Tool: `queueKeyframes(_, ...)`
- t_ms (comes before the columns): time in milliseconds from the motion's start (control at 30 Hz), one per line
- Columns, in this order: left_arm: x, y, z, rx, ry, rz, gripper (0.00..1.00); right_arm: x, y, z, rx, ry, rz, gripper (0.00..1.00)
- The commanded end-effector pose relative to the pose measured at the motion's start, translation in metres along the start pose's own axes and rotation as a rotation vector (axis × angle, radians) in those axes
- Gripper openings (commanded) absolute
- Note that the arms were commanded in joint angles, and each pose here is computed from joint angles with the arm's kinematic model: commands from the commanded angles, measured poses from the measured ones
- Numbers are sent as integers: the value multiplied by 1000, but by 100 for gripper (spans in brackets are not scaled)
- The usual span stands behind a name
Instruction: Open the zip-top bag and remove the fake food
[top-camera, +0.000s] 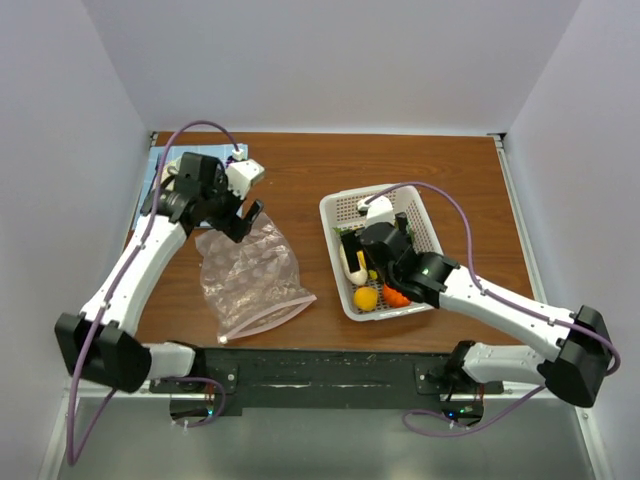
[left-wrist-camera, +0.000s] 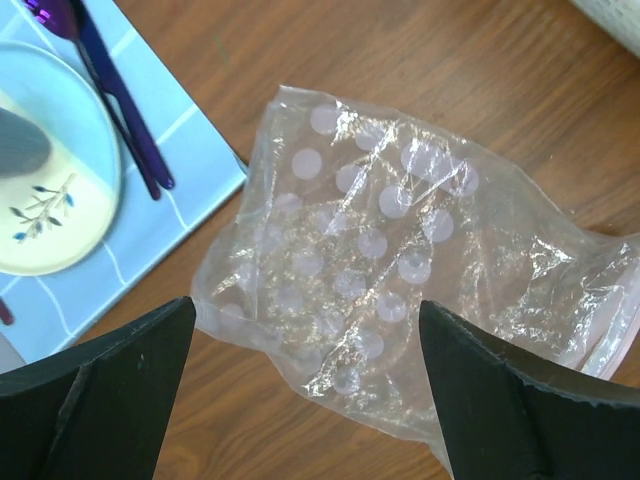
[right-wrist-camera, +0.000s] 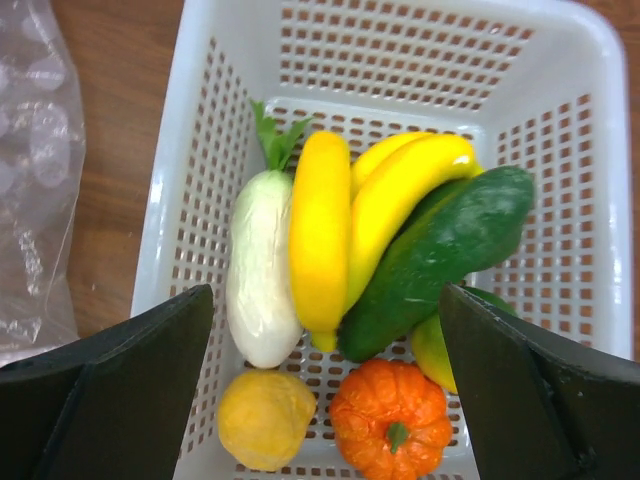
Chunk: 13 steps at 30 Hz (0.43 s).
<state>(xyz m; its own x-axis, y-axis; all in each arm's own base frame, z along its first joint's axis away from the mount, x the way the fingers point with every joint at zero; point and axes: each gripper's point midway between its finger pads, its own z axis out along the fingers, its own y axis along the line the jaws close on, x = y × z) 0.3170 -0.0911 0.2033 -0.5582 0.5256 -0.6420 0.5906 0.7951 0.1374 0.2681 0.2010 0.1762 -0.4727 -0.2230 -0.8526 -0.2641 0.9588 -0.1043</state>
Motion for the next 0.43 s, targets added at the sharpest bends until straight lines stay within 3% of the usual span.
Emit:
queueKeyframes(0,-28,12,-30,-104,-203,11,100,-37,-21,-12,126,-56,61,99)
queueKeyframes(133,-33,25,-42,-198,-267,-23,100,-43,-26,-20,121,-82,70,99)
queueKeyframes(267,-21,24,-31,-163,-152,-72,100,-44,-30,-29,96,-112,82,99)
queueKeyframes(333,-19,26,-28,-170,-153,-84,100,-44,-34,-35,90,-124,87,99)
queueKeyframes(400,-29,30,-33,-196,-222,-82,100,-45,-38,-41,94,-131,92,99)
